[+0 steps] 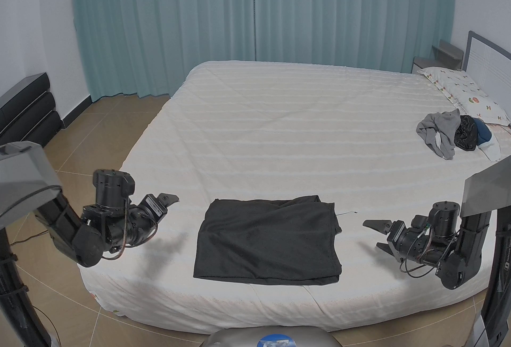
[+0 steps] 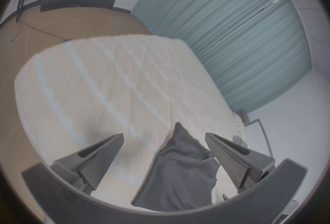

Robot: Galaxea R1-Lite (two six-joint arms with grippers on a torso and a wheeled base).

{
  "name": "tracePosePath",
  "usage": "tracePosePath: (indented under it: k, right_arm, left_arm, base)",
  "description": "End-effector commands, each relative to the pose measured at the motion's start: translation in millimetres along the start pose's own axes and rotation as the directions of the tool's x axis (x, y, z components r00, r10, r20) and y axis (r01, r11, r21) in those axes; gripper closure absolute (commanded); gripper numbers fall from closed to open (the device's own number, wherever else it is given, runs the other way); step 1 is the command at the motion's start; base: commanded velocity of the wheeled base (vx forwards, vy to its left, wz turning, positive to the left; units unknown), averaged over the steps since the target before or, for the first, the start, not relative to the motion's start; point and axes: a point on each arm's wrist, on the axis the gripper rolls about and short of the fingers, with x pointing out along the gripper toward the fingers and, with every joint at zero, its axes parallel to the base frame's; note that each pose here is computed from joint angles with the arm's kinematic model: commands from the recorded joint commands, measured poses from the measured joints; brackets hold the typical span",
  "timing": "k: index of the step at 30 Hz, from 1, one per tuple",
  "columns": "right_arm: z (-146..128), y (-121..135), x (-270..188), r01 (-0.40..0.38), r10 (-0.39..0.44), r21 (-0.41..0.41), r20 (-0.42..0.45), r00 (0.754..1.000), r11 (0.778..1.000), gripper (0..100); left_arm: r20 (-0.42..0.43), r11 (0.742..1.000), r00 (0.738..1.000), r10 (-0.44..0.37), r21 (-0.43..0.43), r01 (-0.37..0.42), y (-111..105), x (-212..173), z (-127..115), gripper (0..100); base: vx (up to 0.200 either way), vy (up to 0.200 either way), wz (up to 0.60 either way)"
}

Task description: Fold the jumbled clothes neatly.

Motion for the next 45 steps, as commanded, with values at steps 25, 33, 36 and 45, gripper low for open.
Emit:
tracePosePath:
  k: [25, 33, 36, 45]
  right_arm:
    - [-56.3, 101.5, -265.2, -0.075, 0.450, -0.704, 0.365, 0.815, 0.706, 0]
    - [-95.5, 78.4, -301.0, -0.085, 0.432, -0.772, 0.257, 0.864, 0.630, 0]
    - [-101.1, 76.8, -311.6, -0.076, 0.417, -0.785, 0.242, 0.876, 0.615, 0]
    - [-109.1, 68.8, -318.0, -0.033, 0.456, -0.854, 0.245, 0.856, 0.520, 0]
  left_arm:
    - [0.535, 0.876, 0.811, -0.236, 0.479, -0.061, 15.8, -282.6, -5.5, 0]
    - [0.568, 0.838, 0.800, -0.192, 0.520, -0.168, 43.3, -314.6, -27.6, 0]
    - [0.606, 0.812, 0.767, -0.211, 0.546, -0.208, 47.3, -325.5, -31.0, 0]
    - [0.664, 0.758, 0.717, -0.210, 0.574, -0.309, 73.1, -341.0, -52.0, 0]
  base:
    - [0.000, 0.000, 0.00]
    - [0.000, 0.000, 0.00]
    - [0.000, 0.000, 0.00]
    - [0.000, 0.000, 0.00]
